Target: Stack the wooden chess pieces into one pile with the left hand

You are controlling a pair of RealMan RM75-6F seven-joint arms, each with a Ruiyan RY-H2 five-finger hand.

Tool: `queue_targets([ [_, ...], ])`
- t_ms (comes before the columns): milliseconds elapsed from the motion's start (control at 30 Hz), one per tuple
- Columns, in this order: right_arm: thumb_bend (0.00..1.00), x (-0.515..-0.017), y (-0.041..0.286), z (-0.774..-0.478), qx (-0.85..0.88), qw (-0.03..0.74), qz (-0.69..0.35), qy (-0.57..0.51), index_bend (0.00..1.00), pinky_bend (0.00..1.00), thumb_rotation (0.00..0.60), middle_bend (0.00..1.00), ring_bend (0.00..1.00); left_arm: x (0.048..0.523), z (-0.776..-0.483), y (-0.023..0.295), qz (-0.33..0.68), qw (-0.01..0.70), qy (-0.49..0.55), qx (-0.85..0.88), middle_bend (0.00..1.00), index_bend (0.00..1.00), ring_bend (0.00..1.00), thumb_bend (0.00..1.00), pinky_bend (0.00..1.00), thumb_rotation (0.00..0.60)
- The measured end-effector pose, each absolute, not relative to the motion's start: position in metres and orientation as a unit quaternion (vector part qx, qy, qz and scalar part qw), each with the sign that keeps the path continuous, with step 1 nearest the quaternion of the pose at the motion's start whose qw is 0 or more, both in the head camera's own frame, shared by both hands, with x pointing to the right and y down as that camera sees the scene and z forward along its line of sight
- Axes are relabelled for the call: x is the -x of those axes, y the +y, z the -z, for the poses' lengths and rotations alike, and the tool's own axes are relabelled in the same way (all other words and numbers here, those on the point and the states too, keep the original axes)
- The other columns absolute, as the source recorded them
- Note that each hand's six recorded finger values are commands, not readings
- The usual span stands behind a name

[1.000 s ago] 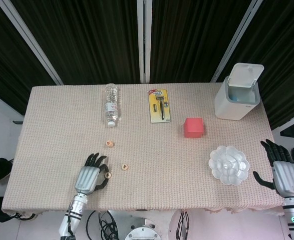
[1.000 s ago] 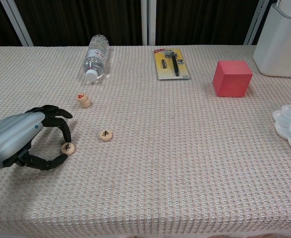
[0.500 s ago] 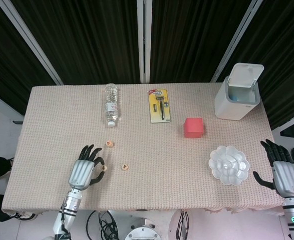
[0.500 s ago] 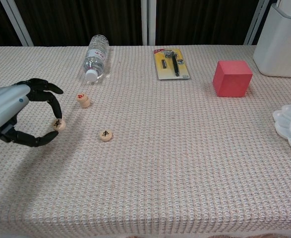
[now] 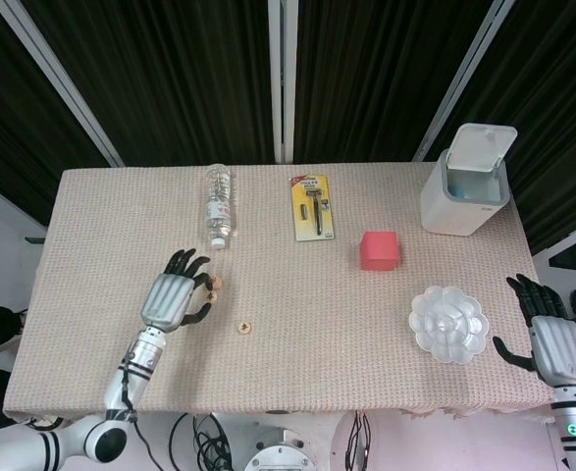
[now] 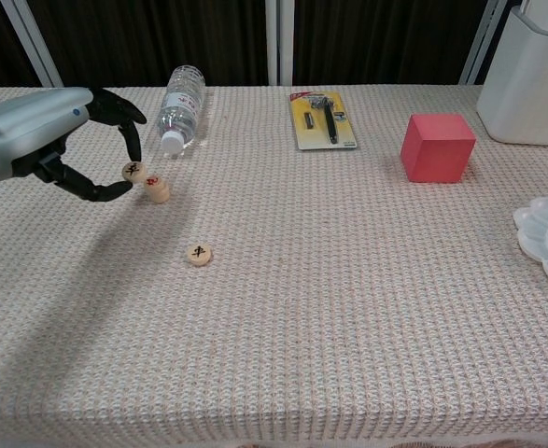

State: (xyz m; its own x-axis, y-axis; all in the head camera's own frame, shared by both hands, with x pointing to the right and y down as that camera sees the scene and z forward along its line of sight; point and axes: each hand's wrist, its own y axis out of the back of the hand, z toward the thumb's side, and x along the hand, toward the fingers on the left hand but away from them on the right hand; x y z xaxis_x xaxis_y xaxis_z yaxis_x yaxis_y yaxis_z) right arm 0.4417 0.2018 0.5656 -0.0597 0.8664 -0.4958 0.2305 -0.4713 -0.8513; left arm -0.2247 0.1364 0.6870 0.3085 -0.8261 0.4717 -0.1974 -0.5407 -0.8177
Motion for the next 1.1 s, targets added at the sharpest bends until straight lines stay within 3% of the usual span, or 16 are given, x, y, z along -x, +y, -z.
queue_targets([
  [267, 0.24, -0.443, 0.2, -0.567, 0.632, 0.269, -0.582, -0.435, 0.0, 0.0, 0.6, 0.0, 0.0, 0.224, -0.709, 0.118, 0.477, 0.312, 0.348, 0.744, 0.16, 0.49, 0.0, 0.31, 0.0, 0.6],
  [1100, 0.24, -0.446, 0.201, -0.564, 0.629, 0.27, -0.582, -0.439, 0.0, 0.0, 0.6, 0.0, 0.0, 0.225, -0.738, 0.106, 0.502, 0.305, 0.335, 0.737, 0.16, 0.48, 0.0, 0.3, 0.0, 0.6],
])
